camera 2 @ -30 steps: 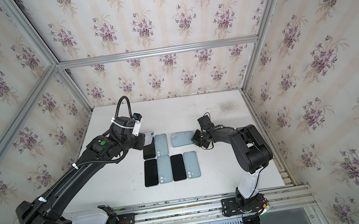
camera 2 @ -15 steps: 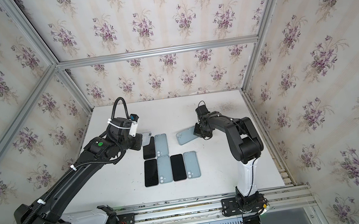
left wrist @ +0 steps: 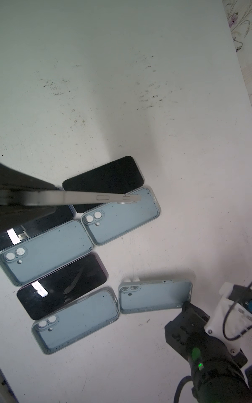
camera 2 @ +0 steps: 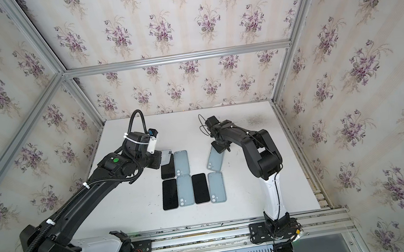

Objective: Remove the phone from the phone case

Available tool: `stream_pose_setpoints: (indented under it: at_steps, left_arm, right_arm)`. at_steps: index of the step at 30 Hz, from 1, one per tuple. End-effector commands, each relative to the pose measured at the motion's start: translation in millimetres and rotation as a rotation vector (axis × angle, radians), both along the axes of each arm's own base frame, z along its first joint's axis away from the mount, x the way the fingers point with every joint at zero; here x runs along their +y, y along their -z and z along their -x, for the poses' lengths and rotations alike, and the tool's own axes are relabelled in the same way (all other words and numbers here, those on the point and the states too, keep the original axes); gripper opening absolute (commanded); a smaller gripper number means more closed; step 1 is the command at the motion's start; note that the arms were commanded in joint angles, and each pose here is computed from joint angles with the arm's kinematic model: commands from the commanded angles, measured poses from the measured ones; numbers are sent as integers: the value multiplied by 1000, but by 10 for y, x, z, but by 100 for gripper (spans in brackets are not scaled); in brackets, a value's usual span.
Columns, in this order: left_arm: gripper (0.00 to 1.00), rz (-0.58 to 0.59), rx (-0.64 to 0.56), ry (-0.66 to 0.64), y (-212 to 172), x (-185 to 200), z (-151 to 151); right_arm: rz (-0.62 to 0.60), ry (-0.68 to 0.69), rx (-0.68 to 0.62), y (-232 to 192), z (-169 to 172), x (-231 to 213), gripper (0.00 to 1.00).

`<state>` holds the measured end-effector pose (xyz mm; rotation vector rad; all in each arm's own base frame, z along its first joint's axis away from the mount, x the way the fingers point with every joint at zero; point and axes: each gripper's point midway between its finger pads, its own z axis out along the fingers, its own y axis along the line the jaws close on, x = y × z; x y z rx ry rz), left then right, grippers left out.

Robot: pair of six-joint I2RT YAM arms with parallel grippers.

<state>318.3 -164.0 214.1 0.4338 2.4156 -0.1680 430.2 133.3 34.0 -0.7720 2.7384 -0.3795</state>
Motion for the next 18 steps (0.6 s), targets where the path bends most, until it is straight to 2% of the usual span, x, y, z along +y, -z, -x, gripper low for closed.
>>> stream_pose_setpoints:
  at_steps: [1,5,9,14,16,18]
  left_arm:
    - [0,28,-40,10,-106,-63,-78]
    - [0,31,-44,8,-122,-60,-74]
    - [0,28,-46,7,-124,-48,-68]
    - [0,36,-39,9,-115,-59,-57]
    - [0,37,-42,8,-120,-56,-55]
    - [0,38,-41,4,-119,-50,-52]
  right_arm:
    - [172,-155,-114,-146,-326,28,0]
    - [215,-194,-138,-185,-523,127,0]
    - [239,-274,-184,-236,-605,317,5]
    - [156,-289,-146,-180,-481,440,10]
    - [136,-281,-128,-155,-422,443,20]
    - [123,-259,-132,-185,-393,433,35]
